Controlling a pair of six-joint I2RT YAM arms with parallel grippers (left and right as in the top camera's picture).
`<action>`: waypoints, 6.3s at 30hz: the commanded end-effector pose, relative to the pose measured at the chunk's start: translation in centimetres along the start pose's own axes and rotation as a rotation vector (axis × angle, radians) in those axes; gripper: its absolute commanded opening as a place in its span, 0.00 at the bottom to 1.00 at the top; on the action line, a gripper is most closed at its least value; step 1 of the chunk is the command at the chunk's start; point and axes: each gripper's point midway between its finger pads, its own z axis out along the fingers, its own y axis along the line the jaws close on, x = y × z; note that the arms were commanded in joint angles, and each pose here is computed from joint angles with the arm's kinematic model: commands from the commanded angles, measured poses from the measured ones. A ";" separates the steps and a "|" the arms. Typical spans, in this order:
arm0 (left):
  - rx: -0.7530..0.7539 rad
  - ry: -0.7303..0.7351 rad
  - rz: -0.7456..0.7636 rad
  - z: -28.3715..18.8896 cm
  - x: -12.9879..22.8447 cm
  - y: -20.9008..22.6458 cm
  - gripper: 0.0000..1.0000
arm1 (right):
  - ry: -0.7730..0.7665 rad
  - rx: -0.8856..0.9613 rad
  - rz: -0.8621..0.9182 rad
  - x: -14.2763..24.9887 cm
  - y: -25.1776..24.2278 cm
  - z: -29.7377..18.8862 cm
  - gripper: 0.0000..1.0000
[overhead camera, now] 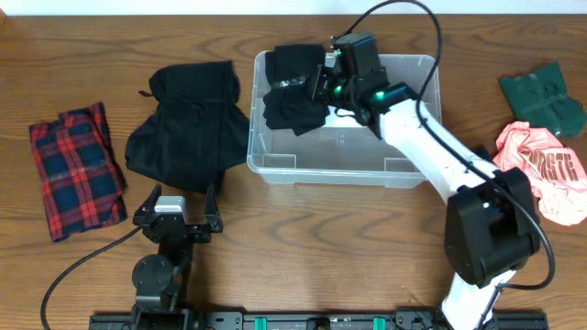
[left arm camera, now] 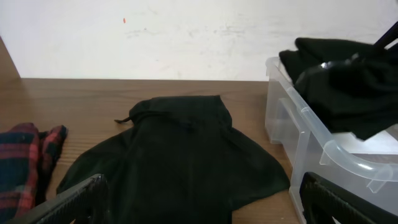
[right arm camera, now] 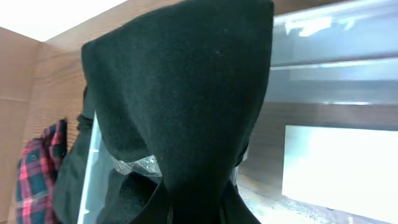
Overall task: Pack container
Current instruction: 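Carry the black garment left into the clear bin, then open the right gripper to release the garment and withdraw right, then move the right gripper back toward the black sock beside the bin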
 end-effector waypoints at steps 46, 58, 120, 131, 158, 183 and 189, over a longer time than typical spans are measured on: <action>-0.025 0.048 0.009 0.1 1.7 0.4 0.98 | -0.037 0.148 -0.351 0.9 -1.5 2.5 0.99; -0.025 0.048 0.009 0.1 1.7 0.4 0.98 | -0.040 0.267 -0.380 -1.6 -2.5 -8.6 0.97; -0.025 0.048 0.009 0.1 1.7 0.4 0.98 | 0.266 0.731 -0.144 3.3 -20.0 -16.3 0.01; -0.025 0.048 0.009 0.1 1.7 0.4 0.98 | 0.279 0.740 -0.198 3.1 -20.2 -16.5 0.01; -0.025 0.048 0.009 0.1 1.7 0.4 0.98 | 0.269 0.756 -0.258 1.6 -21.8 -17.2 0.01; -0.025 0.048 0.009 0.1 1.7 0.4 0.98 | 0.174 0.609 -0.258 -1.5 -17.8 -20.9 0.05; -0.025 0.048 0.009 0.1 1.7 0.4 0.98 | -0.016 0.650 -0.096 -4.0 -18.7 -27.1 0.06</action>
